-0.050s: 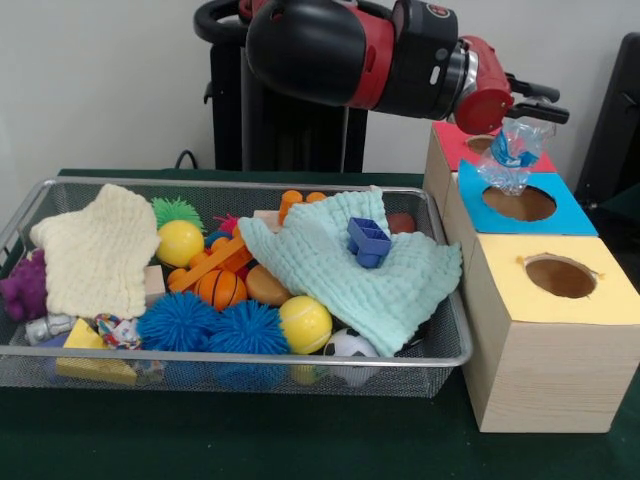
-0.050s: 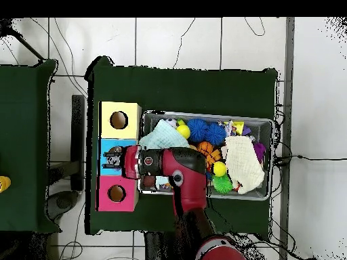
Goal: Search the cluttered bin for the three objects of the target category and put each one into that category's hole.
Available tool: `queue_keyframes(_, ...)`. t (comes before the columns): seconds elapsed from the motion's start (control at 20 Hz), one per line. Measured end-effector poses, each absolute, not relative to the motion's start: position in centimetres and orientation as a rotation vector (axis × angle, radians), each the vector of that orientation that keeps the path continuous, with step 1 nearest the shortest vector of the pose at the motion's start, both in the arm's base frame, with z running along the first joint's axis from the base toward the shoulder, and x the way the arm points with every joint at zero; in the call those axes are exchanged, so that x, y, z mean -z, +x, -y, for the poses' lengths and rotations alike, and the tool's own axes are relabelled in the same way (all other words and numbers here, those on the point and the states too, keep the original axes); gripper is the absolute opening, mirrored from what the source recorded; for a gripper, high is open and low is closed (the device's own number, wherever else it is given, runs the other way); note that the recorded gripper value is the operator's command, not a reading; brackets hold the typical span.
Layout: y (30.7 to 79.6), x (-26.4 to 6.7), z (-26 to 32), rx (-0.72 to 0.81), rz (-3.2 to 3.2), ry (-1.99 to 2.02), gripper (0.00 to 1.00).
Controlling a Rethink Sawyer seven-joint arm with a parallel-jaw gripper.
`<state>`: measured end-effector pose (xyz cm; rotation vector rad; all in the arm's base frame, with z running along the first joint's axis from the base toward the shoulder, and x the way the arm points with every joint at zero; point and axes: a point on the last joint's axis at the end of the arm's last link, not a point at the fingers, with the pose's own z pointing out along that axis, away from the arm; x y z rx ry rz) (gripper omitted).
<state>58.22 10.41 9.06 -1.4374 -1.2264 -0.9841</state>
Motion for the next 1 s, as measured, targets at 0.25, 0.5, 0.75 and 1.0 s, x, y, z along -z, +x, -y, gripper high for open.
queue_keyframes(0.25,58.23,-9.06,-11.15,0.982,1.228,-1.435,0.0)
queue_keyframes(0.5,58.2,-9.06,-11.39,0.979,1.23,-1.432,1.0)
queue_keyframes(0.75,58.4,-9.12,-11.36,0.983,1.234,-1.431,1.0)
queue_keyframes(1.0,58.41,-9.13,-11.36,0.983,1.234,-1.431,1.0)
